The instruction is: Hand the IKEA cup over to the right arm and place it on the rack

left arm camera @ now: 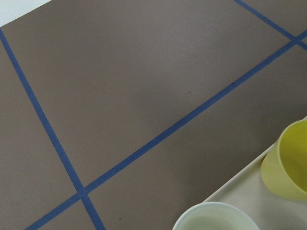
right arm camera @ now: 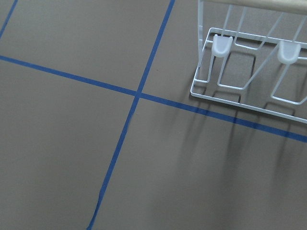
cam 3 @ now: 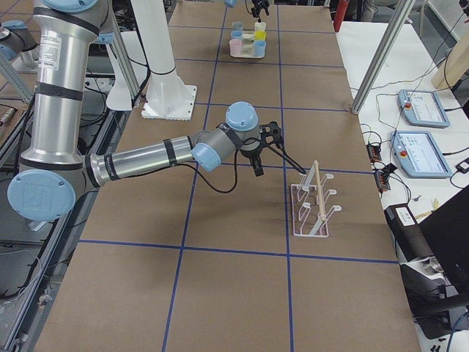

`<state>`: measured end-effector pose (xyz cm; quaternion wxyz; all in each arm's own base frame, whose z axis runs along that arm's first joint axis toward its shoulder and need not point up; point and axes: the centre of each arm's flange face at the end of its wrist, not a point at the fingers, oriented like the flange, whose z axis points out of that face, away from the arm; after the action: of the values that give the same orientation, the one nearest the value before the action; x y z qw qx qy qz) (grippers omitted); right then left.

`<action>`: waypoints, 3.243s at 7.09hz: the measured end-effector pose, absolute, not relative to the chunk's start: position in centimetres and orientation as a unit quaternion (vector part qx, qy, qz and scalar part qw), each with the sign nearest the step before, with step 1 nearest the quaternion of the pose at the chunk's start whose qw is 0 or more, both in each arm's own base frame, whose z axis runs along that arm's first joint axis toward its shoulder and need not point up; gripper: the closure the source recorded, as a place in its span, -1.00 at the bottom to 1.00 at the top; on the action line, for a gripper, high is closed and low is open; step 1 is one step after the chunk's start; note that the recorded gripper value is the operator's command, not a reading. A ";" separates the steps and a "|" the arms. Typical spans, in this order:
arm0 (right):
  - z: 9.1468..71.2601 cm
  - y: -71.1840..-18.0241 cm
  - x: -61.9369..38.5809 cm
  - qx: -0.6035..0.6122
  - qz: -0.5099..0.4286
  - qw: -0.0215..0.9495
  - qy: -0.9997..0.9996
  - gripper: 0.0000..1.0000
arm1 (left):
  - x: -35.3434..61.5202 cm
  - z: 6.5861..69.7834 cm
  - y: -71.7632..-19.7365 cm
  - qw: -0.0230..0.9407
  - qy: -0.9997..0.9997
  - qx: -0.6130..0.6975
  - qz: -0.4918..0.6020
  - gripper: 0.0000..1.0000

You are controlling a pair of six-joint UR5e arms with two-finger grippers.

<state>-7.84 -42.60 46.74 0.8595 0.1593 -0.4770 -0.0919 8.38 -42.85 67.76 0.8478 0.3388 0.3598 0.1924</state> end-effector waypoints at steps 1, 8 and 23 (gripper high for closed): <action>46.8 -42.6 -7.9 0.159 -0.093 0.859 -0.477 -0.99 | 8.7 68.0 -42.8 0.848 0.359 0.337 0.194 -0.04; 47.0 -42.5 -8.0 0.157 -0.093 0.860 -0.477 -0.99 | 10.0 68.3 -42.5 0.843 0.367 0.331 0.210 1.00; 37.8 -45.4 -10.0 0.337 -0.171 0.786 -0.489 -0.80 | 2.0 50.9 -47.3 0.783 0.540 0.306 -0.035 1.00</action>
<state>-10.03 -45.43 37.80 0.7858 0.3374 -0.4894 -0.1708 1.97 -47.28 50.88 0.7834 0.3064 0.5396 -0.0345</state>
